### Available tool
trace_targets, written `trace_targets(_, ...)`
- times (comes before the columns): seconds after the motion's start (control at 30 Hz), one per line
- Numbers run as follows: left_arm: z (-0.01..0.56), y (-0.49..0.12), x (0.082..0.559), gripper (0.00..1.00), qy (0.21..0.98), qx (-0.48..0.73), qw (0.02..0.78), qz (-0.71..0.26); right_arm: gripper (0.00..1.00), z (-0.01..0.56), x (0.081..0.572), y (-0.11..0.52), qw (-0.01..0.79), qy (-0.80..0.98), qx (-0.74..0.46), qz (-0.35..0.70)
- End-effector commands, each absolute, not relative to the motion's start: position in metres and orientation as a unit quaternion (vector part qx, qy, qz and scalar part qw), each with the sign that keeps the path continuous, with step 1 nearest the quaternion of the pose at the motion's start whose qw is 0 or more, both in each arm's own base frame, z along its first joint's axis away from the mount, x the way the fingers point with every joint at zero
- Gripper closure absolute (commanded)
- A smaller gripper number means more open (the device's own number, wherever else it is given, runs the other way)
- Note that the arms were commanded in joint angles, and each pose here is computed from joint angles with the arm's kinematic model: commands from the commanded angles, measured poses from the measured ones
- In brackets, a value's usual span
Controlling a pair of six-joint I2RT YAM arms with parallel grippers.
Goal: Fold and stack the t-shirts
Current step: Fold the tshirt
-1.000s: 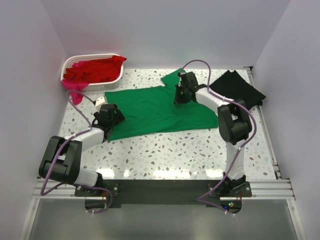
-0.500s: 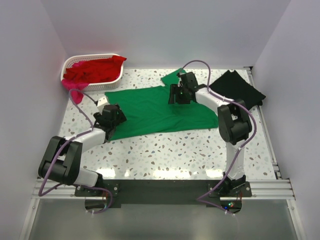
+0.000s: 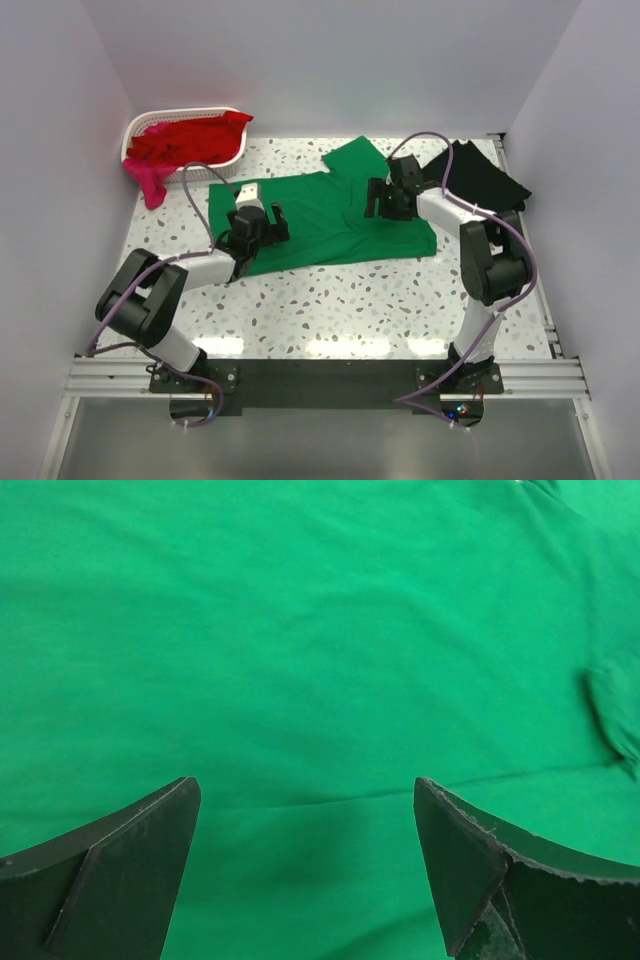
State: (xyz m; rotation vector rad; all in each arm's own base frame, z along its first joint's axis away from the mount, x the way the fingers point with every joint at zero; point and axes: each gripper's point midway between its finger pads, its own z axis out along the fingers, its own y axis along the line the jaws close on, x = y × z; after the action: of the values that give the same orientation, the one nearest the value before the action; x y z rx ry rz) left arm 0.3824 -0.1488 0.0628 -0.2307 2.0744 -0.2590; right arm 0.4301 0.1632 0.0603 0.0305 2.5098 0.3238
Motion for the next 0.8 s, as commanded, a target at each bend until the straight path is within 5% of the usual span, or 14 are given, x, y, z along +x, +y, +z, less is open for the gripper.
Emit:
trace_targets(0.0,0.076,-0.181,0.396,0.07,0.833,-0.056,0.519,-0.182,0.21,0.056,0.436,0.156,0.313,0.942,0.034,0.114)
trace_targets(0.77,0.009,-0.113,0.314,0.08,0.866,-0.205,0.433,-0.143,0.27,0.000,0.315,0.140,0.200,0.977,0.063,0.033)
